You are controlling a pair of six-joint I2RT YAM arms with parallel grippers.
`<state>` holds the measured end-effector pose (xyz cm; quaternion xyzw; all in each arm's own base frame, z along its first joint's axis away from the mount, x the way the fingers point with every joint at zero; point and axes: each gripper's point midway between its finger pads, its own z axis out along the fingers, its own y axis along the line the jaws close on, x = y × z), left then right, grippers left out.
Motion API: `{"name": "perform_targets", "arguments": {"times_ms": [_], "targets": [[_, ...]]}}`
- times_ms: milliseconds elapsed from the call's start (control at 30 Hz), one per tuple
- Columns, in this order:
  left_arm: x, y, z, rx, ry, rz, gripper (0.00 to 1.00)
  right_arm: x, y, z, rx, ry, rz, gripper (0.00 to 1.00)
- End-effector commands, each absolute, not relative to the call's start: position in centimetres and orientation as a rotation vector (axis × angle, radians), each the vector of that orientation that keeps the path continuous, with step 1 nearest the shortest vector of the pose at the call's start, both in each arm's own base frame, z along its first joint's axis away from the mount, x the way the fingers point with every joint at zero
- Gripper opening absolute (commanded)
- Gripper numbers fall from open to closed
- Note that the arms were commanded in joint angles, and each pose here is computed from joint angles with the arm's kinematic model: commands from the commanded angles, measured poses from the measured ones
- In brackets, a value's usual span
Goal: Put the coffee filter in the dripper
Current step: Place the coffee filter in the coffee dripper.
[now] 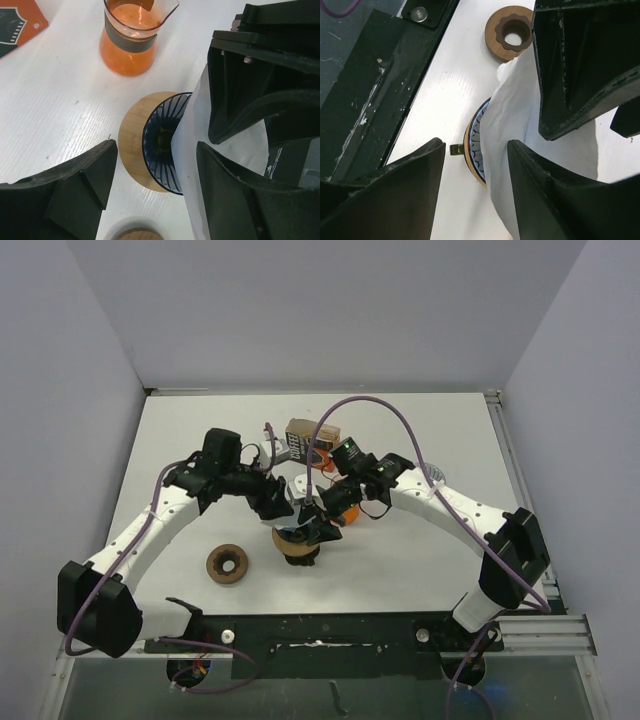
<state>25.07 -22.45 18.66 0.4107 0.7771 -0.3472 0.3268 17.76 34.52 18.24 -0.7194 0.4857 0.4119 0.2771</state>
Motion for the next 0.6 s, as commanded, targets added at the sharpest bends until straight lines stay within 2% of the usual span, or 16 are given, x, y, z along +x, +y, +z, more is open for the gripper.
{"name": "perform_targets", "arguments": {"times_ms": [0,567], "targets": [[26.5,-22.9,19.3,1.027,1.985,-0.908,0.63,17.5,35.1,19.8,-1.922,1.208,1.060,0.54],[27.3,-22.0,16.7,0.987,2.013,-0.829,0.64,17.4,35.6,17.8,-1.952,1.246,1.059,0.55]]}}
